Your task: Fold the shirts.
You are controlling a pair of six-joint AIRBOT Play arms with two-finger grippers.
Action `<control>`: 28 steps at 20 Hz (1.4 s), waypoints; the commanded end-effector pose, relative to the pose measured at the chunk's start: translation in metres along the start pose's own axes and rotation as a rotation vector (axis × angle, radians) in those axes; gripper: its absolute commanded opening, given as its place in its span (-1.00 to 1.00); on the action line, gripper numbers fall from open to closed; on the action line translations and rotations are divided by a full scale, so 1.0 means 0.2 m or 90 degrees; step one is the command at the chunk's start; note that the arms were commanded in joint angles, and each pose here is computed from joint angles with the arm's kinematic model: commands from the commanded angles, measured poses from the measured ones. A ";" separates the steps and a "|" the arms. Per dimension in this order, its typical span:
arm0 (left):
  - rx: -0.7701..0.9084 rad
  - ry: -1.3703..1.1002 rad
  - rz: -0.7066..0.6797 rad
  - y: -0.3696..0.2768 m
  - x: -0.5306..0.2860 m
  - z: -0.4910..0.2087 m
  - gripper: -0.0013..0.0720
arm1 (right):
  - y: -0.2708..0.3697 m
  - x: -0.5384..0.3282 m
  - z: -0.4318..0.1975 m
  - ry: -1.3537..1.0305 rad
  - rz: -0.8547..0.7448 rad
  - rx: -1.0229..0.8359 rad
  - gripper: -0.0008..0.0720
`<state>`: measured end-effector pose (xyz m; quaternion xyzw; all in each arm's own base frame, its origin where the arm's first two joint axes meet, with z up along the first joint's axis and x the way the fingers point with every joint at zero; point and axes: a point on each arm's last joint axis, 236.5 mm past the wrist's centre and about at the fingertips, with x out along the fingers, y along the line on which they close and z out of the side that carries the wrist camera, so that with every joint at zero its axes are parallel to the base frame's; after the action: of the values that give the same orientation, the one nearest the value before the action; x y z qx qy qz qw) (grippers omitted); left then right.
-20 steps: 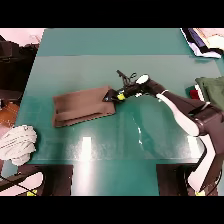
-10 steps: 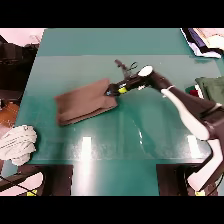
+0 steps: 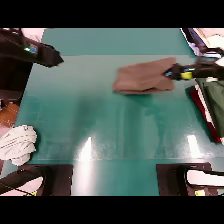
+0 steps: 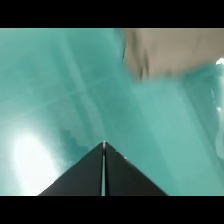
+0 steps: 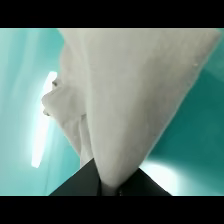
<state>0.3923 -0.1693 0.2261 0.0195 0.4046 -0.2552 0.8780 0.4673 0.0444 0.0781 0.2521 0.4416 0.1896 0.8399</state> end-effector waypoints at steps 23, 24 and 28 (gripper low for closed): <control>-0.018 0.095 -0.069 -0.31 0.32 -0.29 -0.89 | -0.59 -1.55 0.54 -0.317 -0.322 0.028 -0.93; -0.008 0.095 -0.070 -0.31 0.32 -0.29 -0.89 | -0.62 -1.57 0.47 -0.294 -0.347 0.048 -0.93; -0.004 0.095 -0.070 -0.31 0.32 -0.30 -0.89 | -0.73 -1.68 0.22 -0.223 -0.435 0.158 -0.93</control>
<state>0.3569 -0.2374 0.1514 0.0079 0.4708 -0.2970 0.8307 0.3786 -0.2529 0.2499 0.1971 0.3112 -0.1362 0.9196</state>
